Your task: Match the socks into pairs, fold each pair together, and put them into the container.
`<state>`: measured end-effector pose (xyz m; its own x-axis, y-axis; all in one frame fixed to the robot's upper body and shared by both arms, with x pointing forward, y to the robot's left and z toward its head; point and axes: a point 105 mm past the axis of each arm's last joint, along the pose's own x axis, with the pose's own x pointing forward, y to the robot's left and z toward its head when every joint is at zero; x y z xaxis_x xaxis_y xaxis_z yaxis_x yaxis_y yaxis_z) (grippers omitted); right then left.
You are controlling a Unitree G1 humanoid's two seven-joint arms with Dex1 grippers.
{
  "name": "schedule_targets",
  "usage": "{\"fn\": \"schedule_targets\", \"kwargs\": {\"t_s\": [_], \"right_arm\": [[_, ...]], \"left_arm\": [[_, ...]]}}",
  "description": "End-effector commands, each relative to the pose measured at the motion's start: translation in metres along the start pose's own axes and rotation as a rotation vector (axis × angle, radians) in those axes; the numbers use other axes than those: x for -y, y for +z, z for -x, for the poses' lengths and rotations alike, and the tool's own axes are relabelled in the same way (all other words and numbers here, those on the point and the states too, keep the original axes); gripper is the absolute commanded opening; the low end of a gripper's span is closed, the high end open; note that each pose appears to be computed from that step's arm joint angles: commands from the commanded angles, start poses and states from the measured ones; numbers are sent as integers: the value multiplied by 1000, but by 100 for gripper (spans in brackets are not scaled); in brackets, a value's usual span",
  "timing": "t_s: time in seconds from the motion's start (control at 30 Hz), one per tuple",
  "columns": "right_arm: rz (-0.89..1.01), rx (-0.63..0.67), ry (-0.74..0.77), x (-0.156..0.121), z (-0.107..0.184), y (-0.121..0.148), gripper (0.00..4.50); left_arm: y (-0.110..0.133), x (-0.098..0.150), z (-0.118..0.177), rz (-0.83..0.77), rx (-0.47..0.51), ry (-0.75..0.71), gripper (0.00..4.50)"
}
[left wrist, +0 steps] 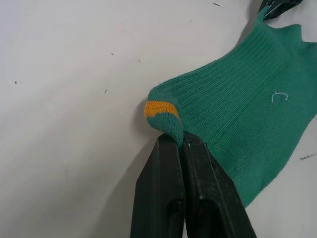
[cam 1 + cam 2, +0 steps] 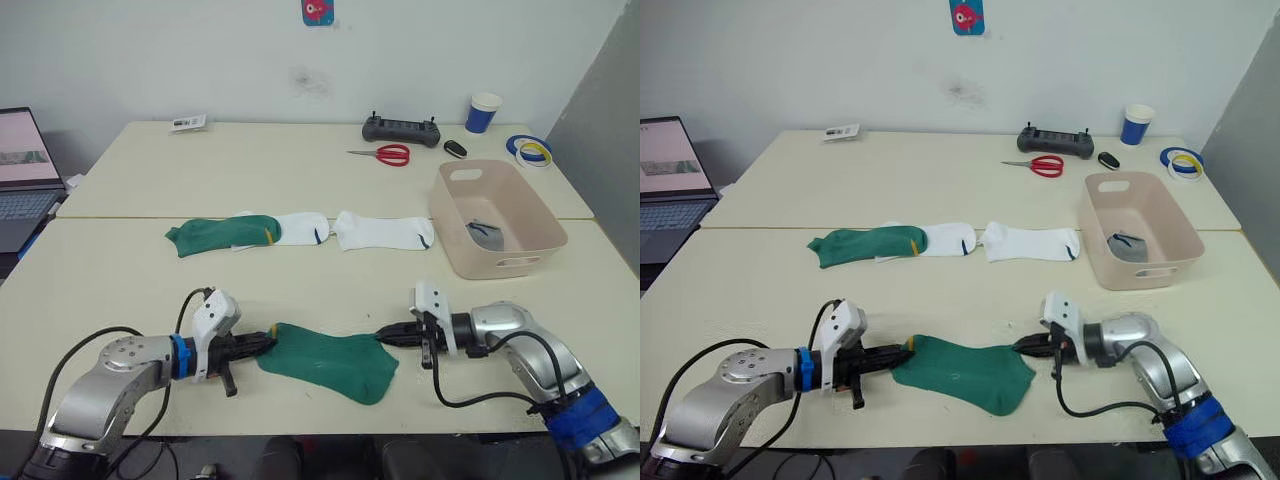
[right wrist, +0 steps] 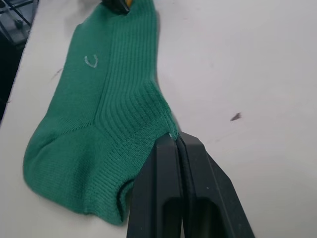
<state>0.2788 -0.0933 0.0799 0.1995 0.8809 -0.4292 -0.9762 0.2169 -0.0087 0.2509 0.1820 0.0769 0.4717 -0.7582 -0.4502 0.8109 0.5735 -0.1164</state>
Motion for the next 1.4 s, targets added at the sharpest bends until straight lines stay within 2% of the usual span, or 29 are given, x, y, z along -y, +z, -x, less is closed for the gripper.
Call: {"fn": "schedule_targets", "kwargs": {"t_s": [0.03, 0.2, 0.43, 0.53, 0.73, 0.93, 0.97, 1.07, 1.13, 1.23, 1.3, 1.4], "right_arm": [[60, 20, -39, 14, 6, 13, 0], [97, -4, -58, 28, 6, 15, 0], [115, -61, -20, 28, 7, 10, 0], [110, -58, -18, 28, 9, 10, 66], [134, 2, -76, 35, 24, 28, 281], [175, 56, -86, 29, 29, 42, 282], [180, 56, -83, 28, 29, 43, 282], [203, 92, -40, 15, 25, 52, 282], [210, 112, -19, 9, 22, 57, 282], [217, 140, 34, -3, 9, 58, 217], [228, 160, 37, -4, -3, 58, 151], [242, 172, 46, -7, -22, 54, 42]], "left_arm": [[13, 0, 0, 13, 34, 40, 2], [13, -4, -6, 9, 15, 106, 2], [22, -18, -13, -56, 42, 210, 2], [21, -15, -14, -63, 38, 189, 68], [22, -22, 6, -48, 27, 210, 265], [15, -22, 16, -30, 2, 210, 447], [14, -23, 17, -31, 1, 214, 447], [32, -25, 28, -65, 101, 236, 447], [40, -23, 35, -123, 126, 235, 447], [54, -13, 37, -254, 143, 183, 384], [68, -2, 28, -300, 200, 133, 322], [72, 8, 4, -341, 226, 103, 227]]}}
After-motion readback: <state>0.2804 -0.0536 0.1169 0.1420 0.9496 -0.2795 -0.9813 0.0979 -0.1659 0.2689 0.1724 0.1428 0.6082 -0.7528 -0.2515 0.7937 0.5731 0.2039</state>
